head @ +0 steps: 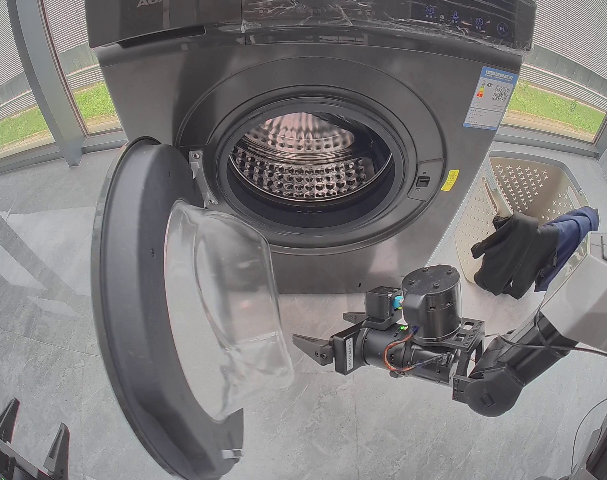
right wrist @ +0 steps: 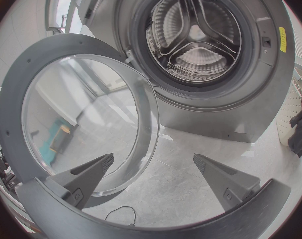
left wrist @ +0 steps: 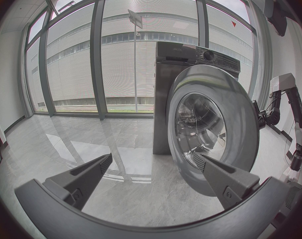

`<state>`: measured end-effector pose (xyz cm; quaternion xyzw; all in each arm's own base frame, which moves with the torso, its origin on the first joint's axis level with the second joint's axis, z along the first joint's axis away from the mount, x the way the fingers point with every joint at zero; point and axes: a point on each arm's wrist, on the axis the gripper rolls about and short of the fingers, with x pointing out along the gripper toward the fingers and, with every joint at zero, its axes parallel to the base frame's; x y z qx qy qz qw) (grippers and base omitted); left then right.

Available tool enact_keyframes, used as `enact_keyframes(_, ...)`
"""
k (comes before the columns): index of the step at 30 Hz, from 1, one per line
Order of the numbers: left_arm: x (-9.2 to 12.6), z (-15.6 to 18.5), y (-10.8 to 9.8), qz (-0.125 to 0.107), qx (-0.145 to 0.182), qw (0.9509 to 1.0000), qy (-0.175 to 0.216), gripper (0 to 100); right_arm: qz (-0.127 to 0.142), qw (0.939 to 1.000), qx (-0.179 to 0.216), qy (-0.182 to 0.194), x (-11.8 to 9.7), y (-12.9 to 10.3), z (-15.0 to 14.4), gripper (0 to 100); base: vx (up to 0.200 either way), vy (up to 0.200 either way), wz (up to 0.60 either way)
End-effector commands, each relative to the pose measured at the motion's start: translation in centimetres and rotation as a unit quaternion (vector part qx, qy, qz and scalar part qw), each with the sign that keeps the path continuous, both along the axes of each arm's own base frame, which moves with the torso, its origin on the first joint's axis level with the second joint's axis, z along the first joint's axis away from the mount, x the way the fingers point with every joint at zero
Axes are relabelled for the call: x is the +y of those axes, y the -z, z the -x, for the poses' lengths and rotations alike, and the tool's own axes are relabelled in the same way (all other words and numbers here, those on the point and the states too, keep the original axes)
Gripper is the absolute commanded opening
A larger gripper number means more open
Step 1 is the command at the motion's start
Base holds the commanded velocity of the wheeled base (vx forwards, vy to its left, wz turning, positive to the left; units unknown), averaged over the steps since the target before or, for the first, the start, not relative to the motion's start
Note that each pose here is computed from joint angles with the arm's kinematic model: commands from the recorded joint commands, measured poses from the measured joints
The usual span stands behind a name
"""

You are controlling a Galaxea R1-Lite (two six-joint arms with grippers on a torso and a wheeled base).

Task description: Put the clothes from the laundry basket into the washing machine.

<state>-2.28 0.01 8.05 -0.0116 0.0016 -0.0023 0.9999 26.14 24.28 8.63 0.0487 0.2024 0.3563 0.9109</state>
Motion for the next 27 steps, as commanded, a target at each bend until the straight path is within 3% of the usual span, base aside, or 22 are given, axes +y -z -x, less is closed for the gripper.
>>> enact_keyframes(1,0.0,-0.1,0.4,0.001,0.004,1.0000,0.000,100,0.002,1.0000,0.003,-0.007,0.9,0.7,0.0,100,0.000,0.000,0.00)
enact_keyframes(5,0.0,-0.1,0.4,0.000,0.004,1.0000,0.000,100,-0.003,1.0000,-0.003,0.001,0.9,0.4,-0.8,100,0.000,0.000,0.00)
enact_keyframes(11,0.0,-0.1,0.4,0.000,0.004,1.0000,0.000,100,-0.005,1.0000,-0.007,0.000,1.9,0.8,-1.7,100,-0.167,0.000,0.00)
enact_keyframes(15,0.0,-0.1,0.4,0.000,0.004,1.0000,0.000,100,-0.004,0.9999,-0.008,-0.011,3.9,2.5,-2.4,100,0.000,0.000,0.00)
enact_keyframes(20,0.0,-0.1,0.4,0.001,0.004,1.0000,0.000,100,-0.014,0.9995,-0.020,-0.021,5.7,2.8,-2.6,100,0.000,0.000,0.00)
enact_keyframes(21,0.0,-0.1,0.4,0.001,0.004,1.0000,0.000,100,-0.022,0.9990,-0.032,-0.021,6.8,3.1,-2.9,100,0.000,0.000,0.00)
enact_keyframes(27,0.0,-0.1,0.4,0.001,0.004,1.0000,0.000,100,-0.032,0.9983,-0.041,-0.025,7.8,3.3,-3.1,100,0.000,0.000,0.00)
